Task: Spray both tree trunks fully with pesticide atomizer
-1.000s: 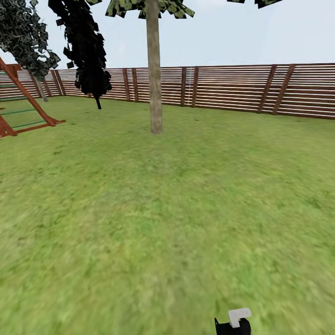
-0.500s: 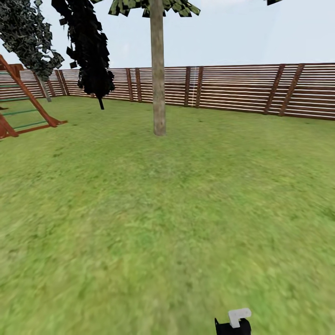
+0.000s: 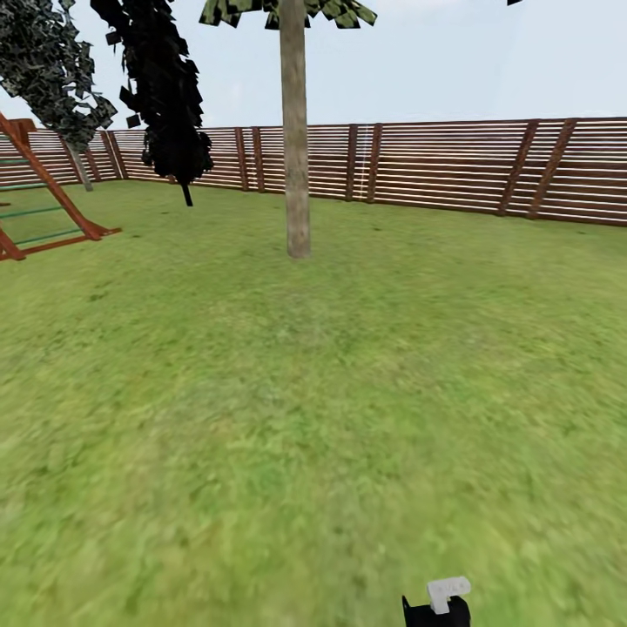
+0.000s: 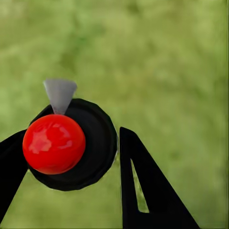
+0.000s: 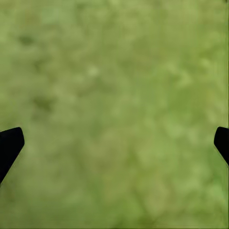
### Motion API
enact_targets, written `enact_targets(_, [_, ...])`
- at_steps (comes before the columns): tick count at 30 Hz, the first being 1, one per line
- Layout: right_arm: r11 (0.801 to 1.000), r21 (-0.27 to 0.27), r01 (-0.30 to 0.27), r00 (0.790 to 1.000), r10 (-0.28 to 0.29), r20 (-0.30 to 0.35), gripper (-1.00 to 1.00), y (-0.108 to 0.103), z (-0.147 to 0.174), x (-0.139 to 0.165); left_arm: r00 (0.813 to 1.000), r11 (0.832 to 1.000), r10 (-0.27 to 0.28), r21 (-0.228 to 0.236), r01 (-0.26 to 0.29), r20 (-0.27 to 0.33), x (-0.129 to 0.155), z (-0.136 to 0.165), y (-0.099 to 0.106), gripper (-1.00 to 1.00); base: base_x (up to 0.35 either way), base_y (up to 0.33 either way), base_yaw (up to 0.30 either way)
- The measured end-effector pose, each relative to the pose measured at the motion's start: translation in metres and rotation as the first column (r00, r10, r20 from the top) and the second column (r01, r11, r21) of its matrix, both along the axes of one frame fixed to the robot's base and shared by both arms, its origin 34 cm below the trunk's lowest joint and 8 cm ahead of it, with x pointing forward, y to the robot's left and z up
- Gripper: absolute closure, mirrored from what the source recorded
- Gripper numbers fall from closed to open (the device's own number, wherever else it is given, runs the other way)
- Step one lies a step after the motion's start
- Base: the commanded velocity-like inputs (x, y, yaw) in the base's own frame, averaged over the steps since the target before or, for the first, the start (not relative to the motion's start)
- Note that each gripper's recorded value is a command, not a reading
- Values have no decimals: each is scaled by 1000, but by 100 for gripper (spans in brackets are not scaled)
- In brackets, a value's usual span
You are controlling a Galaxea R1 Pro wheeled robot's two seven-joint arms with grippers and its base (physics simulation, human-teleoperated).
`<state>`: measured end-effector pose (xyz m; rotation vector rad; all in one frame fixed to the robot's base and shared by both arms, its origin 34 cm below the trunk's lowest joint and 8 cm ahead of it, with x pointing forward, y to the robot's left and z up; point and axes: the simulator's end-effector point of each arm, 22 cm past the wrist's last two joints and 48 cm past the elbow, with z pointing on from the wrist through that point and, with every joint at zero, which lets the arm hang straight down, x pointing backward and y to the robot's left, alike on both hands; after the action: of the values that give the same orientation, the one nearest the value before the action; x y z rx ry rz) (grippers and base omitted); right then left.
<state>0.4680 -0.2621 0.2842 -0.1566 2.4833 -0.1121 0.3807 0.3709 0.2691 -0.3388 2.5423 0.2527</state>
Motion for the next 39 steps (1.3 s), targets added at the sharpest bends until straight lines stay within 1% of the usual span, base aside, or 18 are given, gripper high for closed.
enact_targets(10, [1000,2,3,1000,-3,1,-100,1,0,1,1000,1000,1,4,-1,0,0,0,3,100,340,0,3])
enact_targets(17, [1000,1,7,1000,-7,1,-100,0,0,0,1000,1000,0,3,0,1,0,0,2,100,340,0,107])
enact_targets(39, [1000,0,6,1000,-6,1,-100,0,0,0,1000,1000,1,5,-1,-2,0,0,3,100,340,0,2])
